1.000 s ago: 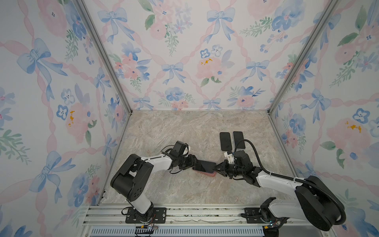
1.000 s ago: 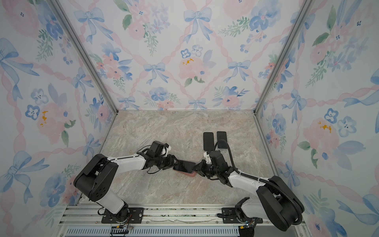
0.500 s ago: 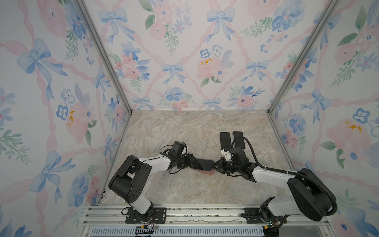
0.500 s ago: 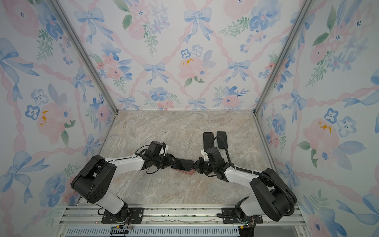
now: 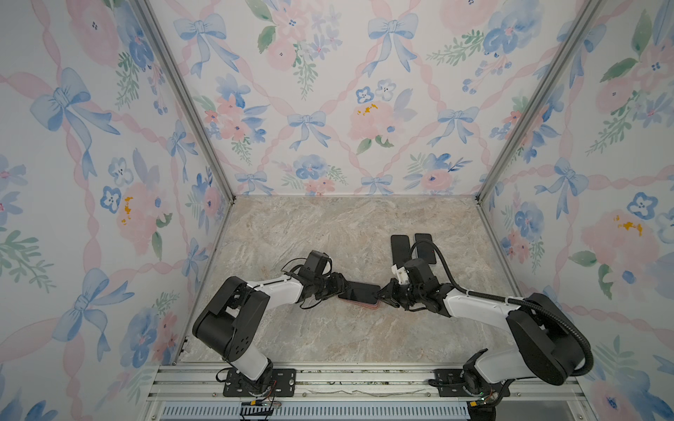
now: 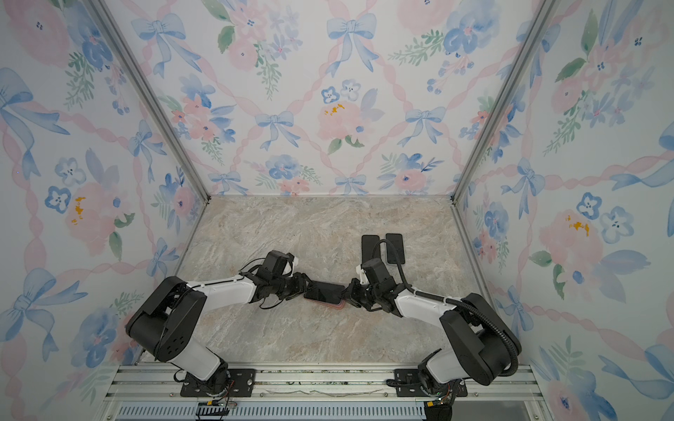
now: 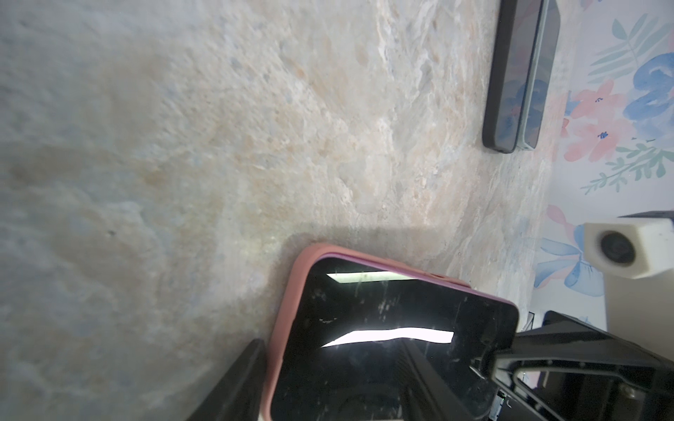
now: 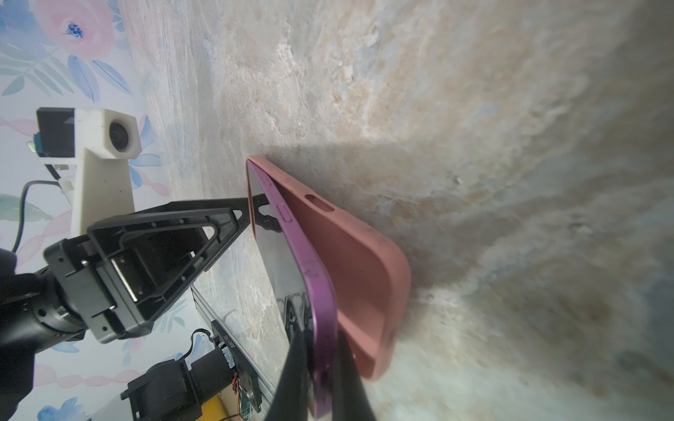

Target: Put the phone into the phone case

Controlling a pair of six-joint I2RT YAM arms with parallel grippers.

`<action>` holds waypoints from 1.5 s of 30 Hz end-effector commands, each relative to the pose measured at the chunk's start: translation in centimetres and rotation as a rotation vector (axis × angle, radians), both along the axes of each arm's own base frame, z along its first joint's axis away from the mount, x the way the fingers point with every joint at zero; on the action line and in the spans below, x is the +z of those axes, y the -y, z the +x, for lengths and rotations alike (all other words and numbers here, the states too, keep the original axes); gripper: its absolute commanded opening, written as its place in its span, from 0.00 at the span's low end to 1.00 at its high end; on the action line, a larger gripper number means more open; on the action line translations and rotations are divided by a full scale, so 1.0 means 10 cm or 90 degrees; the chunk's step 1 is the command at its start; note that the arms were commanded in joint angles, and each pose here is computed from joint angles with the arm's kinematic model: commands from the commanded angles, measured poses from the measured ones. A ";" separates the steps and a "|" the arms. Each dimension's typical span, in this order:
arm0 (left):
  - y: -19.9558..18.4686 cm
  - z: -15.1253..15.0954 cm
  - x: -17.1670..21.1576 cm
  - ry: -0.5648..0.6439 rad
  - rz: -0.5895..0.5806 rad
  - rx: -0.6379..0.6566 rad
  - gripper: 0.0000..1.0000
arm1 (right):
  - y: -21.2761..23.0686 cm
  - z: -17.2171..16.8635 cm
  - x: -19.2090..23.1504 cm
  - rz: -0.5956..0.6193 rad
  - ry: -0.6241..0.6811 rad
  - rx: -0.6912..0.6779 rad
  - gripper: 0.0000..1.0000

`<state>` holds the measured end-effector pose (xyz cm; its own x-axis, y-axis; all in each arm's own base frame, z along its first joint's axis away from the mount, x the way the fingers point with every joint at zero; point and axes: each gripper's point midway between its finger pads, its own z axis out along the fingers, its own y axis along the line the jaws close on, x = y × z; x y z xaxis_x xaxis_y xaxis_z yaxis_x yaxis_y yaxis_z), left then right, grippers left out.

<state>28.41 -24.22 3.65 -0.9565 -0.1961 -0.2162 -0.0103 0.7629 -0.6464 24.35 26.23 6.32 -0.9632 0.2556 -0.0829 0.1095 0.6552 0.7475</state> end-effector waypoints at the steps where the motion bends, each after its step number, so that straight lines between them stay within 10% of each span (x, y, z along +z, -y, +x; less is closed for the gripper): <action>1: 0.09 -0.25 -0.10 -0.058 -0.027 -0.038 0.58 | 0.04 -0.18 -0.15 -0.081 -0.019 0.039 0.15; 17: -0.04 -0.27 -0.14 -0.067 -0.030 -0.028 0.59 | 0.19 -0.28 0.13 -0.202 0.034 0.089 0.42; 45: 0.03 -0.36 -0.24 -0.084 -0.027 -0.060 0.55 | 0.11 -0.39 -0.23 -0.284 0.023 0.124 0.23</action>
<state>26.95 -24.80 3.50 -0.9750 -0.1542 -0.1599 0.0055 0.7028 -0.7113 19.81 24.24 3.43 -0.9881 0.0066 -0.1539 -0.0532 0.9231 0.3810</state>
